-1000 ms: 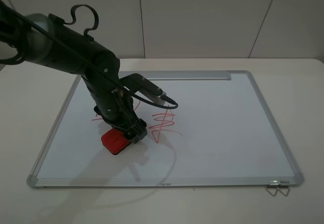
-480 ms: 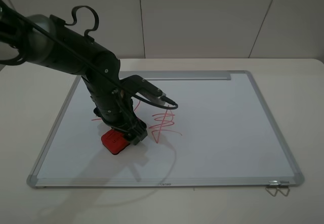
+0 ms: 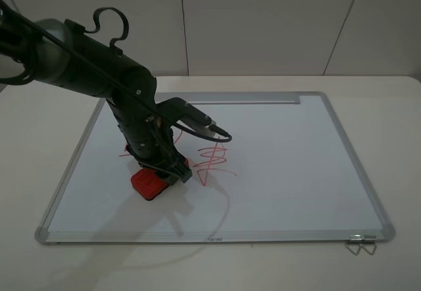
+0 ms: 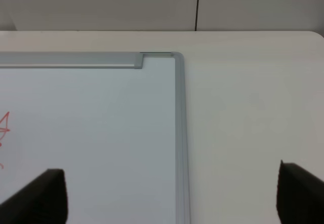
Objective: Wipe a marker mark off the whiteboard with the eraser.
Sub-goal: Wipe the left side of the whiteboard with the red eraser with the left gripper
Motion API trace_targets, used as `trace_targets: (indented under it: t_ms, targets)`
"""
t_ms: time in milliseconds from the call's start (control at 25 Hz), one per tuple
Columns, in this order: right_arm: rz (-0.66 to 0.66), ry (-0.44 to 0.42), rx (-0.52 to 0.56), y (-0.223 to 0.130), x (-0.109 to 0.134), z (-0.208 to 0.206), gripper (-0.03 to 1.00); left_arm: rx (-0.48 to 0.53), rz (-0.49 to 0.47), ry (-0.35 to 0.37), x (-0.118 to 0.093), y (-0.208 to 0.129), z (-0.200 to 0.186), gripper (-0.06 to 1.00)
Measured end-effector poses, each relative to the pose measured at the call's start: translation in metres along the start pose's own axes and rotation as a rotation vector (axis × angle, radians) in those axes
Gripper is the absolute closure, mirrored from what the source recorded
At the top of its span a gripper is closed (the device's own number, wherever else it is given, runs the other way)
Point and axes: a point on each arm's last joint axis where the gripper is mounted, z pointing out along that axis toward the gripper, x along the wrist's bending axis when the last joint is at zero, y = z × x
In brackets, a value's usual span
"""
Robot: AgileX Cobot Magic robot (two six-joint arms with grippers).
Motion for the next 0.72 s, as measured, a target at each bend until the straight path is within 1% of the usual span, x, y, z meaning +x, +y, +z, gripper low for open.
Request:
trace_targets:
  t_ms: [320,400,520,600,720]
  targets:
    - [0.000,0.000,0.000,0.000,0.000,0.000,0.26,-0.015,0.006,0.003,0.000,0.002,-0.002,0.38]
    - [0.000,0.000,0.000,0.000,0.000,0.000,0.26,-0.045,0.002,0.006,0.001,0.007,-0.010,0.38]
    - [0.000,0.000,0.000,0.000,0.000,0.000,0.26,-0.129,-0.005,0.015,0.005,0.020,-0.034,0.38]
    - [0.000,0.000,0.000,0.000,0.000,0.000,0.26,-0.170,-0.049,0.024,0.016,0.027,-0.048,0.38]
    - [0.000,0.000,0.000,0.000,0.000,0.000,0.26,-0.150,-0.162,0.048,0.046,0.026,-0.054,0.38]
